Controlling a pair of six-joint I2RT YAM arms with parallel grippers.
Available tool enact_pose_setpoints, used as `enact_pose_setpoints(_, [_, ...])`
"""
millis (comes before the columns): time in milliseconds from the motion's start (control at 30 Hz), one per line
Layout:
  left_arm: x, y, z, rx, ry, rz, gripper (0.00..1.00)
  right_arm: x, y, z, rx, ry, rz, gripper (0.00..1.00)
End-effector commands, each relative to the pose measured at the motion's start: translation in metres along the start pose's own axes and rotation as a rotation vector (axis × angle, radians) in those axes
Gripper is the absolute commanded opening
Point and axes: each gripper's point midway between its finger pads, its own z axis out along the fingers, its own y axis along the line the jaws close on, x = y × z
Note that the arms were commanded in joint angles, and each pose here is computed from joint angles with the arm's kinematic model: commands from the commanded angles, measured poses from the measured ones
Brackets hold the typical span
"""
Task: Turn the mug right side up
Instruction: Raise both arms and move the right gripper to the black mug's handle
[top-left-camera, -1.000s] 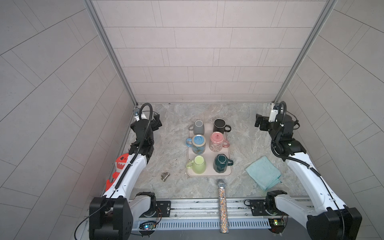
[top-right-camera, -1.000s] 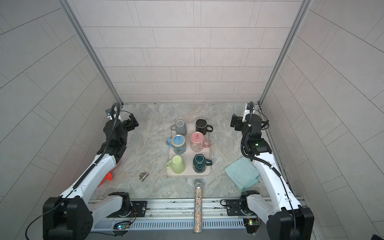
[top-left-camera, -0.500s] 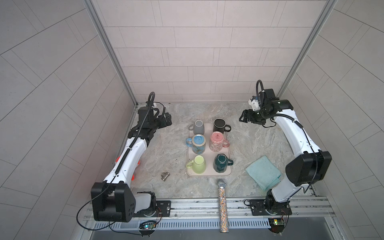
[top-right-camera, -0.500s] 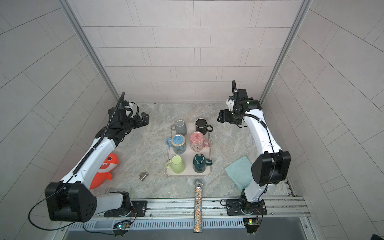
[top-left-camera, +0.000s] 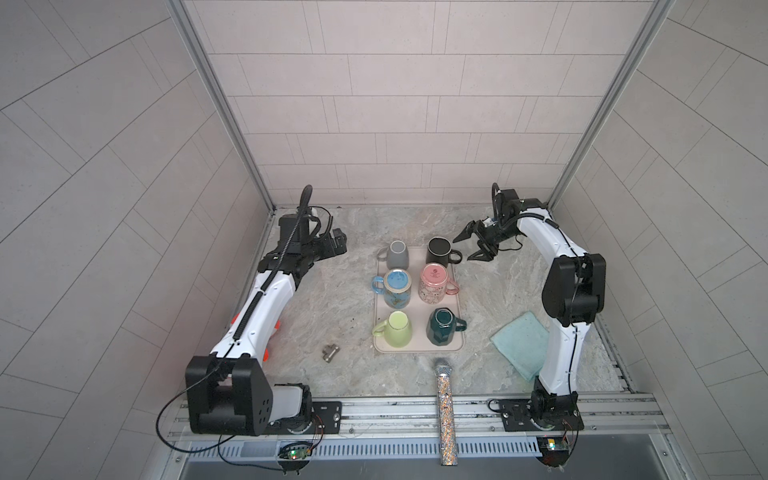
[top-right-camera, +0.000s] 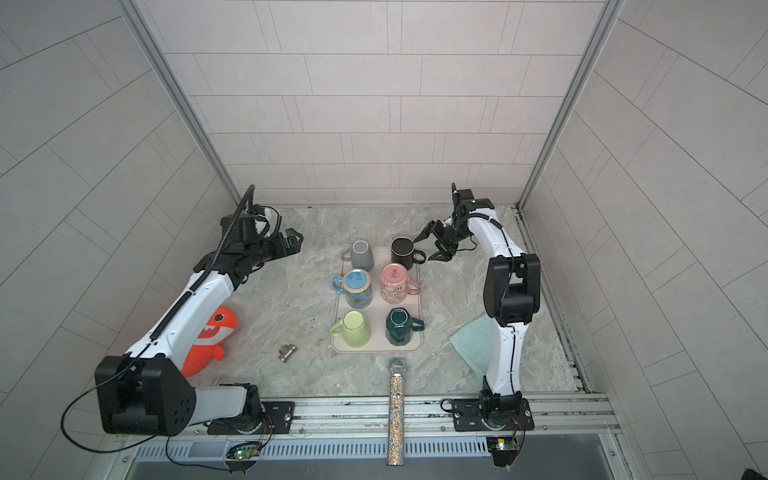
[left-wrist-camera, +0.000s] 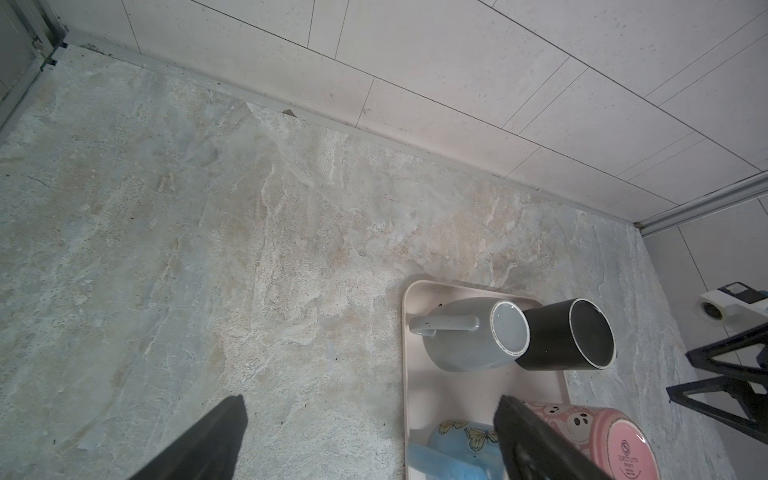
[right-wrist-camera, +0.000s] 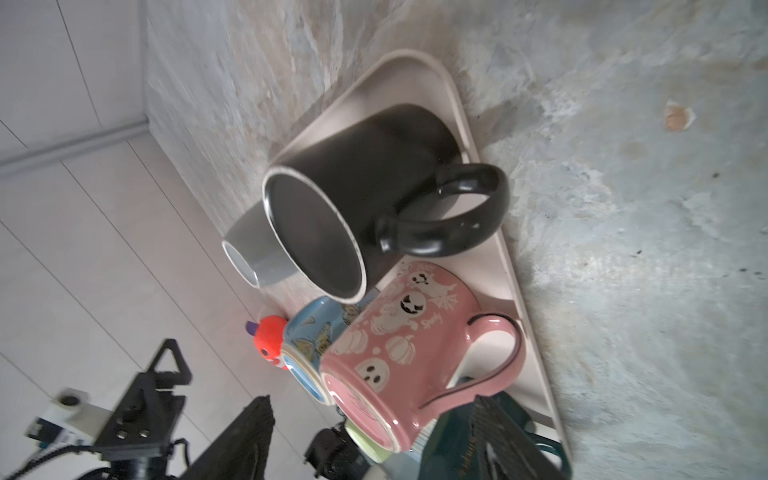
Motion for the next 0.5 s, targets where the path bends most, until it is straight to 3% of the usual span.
enact_pose_setpoints(0, [-0.008, -0.003, -0.005, -0.001, -0.008, 0.015, 1.00, -0.013, 0.002, -0.001, -0.070, 0.001, 0.224, 0.74])
enact_pose_setpoints(133, [-0.007, -0.001, -0.004, -0.013, 0.000, 0.013, 1.00, -0.014, -0.007, 0.017, -0.100, 0.050, 0.379, 0.69])
enact_pose_setpoints(467, [-0.006, 0.001, 0.001, -0.023, 0.023, 0.008, 1.00, -0.027, -0.016, 0.041, -0.123, 0.058, 0.497, 0.69])
